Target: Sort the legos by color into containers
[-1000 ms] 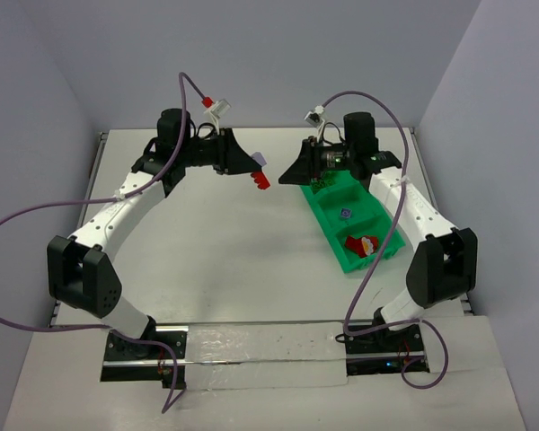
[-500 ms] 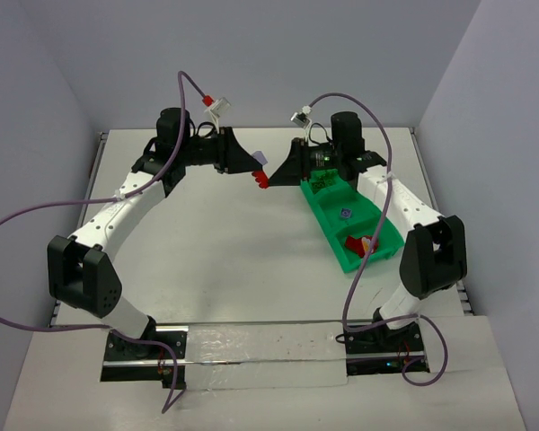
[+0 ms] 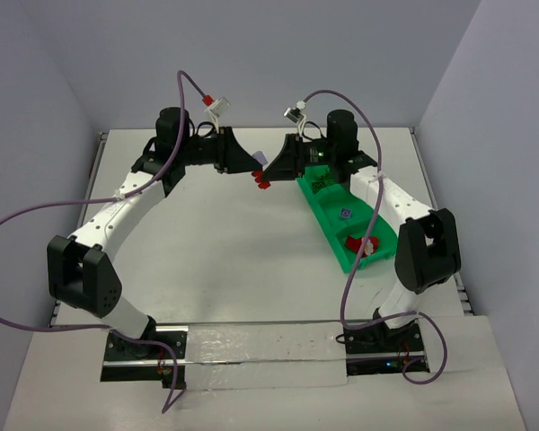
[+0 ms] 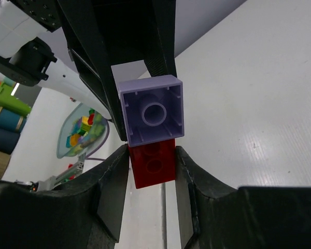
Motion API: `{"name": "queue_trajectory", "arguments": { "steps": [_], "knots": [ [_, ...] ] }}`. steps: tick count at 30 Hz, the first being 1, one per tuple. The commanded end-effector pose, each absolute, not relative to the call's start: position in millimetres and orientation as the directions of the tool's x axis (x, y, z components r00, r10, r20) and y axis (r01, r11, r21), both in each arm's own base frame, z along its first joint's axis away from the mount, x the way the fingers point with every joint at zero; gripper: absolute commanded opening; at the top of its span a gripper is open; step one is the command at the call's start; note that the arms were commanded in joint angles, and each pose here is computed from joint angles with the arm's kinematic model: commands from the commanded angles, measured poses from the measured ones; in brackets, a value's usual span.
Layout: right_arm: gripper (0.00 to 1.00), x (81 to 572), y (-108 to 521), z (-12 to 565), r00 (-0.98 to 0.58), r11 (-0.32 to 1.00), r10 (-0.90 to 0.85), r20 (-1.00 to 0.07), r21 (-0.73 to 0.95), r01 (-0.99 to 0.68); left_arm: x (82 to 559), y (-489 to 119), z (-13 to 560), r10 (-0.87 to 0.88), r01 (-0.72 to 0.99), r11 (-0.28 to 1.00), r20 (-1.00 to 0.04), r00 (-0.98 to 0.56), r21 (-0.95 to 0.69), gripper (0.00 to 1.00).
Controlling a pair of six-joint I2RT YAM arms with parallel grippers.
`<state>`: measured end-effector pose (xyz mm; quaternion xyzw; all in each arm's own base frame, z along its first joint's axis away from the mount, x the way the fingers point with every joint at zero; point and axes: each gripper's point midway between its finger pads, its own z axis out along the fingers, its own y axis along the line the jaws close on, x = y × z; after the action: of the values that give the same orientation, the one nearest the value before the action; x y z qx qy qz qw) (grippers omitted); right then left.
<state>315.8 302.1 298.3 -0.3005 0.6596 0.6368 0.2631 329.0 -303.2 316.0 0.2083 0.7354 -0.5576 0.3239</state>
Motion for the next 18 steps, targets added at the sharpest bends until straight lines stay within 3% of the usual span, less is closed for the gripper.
{"name": "queue_trajectory", "arguments": {
  "steps": [1, 3, 10, 18],
  "knots": [
    [0.31, 308.9, 309.0, 305.1, -0.673, -0.051, -0.074, -0.736, 0.676, -0.735, 326.5, -307.3, 334.9, -0.062, 0.722, 0.254, -0.755, -0.652, -0.644, 0.0],
    [0.3, 307.9, 309.4, 303.9, -0.681, -0.056, -0.082, -0.728, 0.685, -0.726, 326.4, -307.2, 335.8, -0.063, 0.724, 0.254, -0.758, -0.65, -0.642, 0.0],
    [0.54, 307.2, 311.6, 300.9, -0.687, -0.055, -0.092, -0.721, 0.693, -0.719, 327.8, -307.3, 338.2, -0.063, 0.73, 0.256, -0.764, -0.642, -0.634, 0.0],
    [0.56, 310.1, 312.3, 288.3, -0.708, -0.035, -0.096, -0.7, 0.713, -0.7, 328.6, -307.1, 340.8, -0.062, 0.735, 0.26, -0.77, -0.635, -0.626, 0.0]
  ]
}}
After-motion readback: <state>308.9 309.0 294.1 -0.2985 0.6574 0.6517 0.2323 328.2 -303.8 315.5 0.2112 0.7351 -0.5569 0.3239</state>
